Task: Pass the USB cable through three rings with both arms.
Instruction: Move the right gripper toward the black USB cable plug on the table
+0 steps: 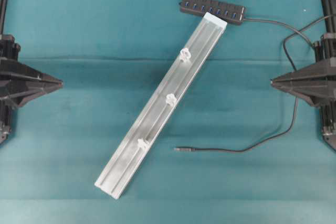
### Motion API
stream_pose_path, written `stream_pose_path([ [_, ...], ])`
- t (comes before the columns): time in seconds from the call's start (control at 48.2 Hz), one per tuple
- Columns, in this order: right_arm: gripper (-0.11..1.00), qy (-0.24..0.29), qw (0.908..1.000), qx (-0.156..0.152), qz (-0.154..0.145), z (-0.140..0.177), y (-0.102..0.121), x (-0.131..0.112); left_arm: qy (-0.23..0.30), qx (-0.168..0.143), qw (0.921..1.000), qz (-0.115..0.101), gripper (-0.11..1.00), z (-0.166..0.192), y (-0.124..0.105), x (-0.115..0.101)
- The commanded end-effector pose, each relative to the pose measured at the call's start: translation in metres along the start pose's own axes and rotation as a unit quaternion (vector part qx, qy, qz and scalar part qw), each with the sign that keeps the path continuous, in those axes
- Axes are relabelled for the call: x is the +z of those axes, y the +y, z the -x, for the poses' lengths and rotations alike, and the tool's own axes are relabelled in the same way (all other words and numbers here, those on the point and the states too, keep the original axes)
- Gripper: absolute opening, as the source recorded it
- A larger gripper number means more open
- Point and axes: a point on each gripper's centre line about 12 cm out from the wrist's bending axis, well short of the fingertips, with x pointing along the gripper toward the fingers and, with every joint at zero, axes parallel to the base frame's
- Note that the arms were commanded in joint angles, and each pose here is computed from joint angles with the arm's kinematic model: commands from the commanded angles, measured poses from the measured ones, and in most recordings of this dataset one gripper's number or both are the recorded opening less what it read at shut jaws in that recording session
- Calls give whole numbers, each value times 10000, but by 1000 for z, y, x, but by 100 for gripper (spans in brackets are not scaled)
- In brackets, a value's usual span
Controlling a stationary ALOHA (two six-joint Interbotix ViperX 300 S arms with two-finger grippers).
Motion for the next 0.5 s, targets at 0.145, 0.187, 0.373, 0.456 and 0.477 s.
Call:
stream_pose_path([
  [0.145, 3, 682, 9911, -311, -1103, -10, -8, -9, 146, -3, 9999, -21, -1, -27, 0, 7],
  [0.187, 1, 817, 9892, -306, -1176, -12, -7, -8, 161, -33, 9999, -18, -2, -28, -1, 7],
  [0.373, 1, 1668, 9778, -286, -1237, -24, -4, -16, 215, -70, 9997, -8, -2, -28, -3, 8],
  [0.456, 1, 2168, 9668, -309, -1314, -32, -3, -26, 322, -61, 9995, -9, -2, -29, -2, 5],
  [0.477, 1, 2302, 9635, -315, -1329, -34, -3, -29, 360, -60, 9993, -9, -2, -30, -2, 4],
])
